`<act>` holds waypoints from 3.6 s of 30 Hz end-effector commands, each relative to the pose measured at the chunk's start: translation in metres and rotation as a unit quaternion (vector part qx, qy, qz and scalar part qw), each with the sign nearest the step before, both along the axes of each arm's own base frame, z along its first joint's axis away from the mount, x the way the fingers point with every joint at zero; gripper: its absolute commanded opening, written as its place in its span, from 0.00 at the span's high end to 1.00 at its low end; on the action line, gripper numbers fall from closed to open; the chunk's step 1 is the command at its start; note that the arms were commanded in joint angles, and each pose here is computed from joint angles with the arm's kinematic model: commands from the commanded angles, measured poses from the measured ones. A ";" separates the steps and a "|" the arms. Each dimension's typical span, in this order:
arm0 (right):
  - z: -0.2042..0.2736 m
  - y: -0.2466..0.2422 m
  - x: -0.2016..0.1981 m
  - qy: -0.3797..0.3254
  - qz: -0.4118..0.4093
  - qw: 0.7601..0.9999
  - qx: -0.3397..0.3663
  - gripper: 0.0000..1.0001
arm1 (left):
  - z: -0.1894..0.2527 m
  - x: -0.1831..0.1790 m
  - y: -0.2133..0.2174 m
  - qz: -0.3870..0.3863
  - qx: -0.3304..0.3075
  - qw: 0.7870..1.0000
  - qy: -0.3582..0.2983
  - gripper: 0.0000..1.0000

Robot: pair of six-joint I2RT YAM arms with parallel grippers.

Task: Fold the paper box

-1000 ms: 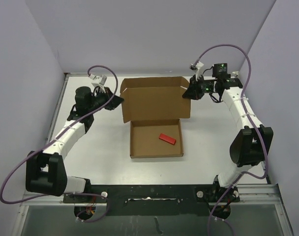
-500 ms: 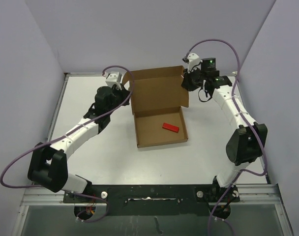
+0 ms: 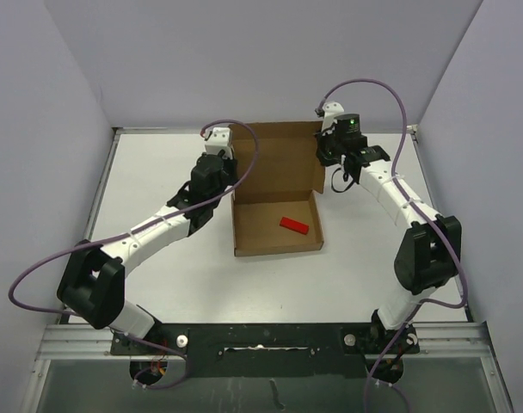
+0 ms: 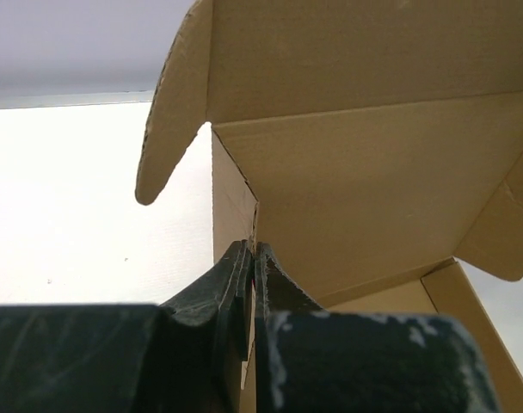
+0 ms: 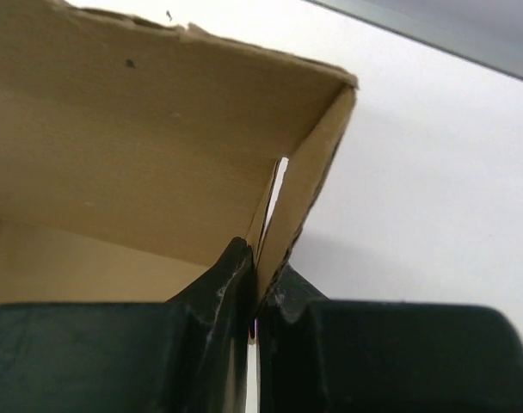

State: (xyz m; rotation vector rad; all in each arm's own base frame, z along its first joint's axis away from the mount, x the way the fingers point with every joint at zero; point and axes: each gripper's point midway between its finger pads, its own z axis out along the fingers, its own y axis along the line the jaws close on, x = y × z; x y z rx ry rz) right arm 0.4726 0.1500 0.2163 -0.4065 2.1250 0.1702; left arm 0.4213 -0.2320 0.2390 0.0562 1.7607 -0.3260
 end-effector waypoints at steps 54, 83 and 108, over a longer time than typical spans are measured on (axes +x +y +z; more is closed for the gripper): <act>0.025 0.026 -0.003 -0.122 0.032 0.991 0.038 0.84 | 0.015 0.006 -0.038 -0.063 0.012 0.995 -0.081 1.00; -0.003 0.013 -0.044 -0.067 -0.004 0.997 0.027 0.71 | 0.019 -0.024 -0.032 -0.053 0.009 0.995 -0.086 1.00; 0.041 0.004 -0.012 -0.153 -0.016 0.988 0.010 0.99 | 0.037 0.004 -0.041 -0.058 -0.002 0.993 -0.103 1.00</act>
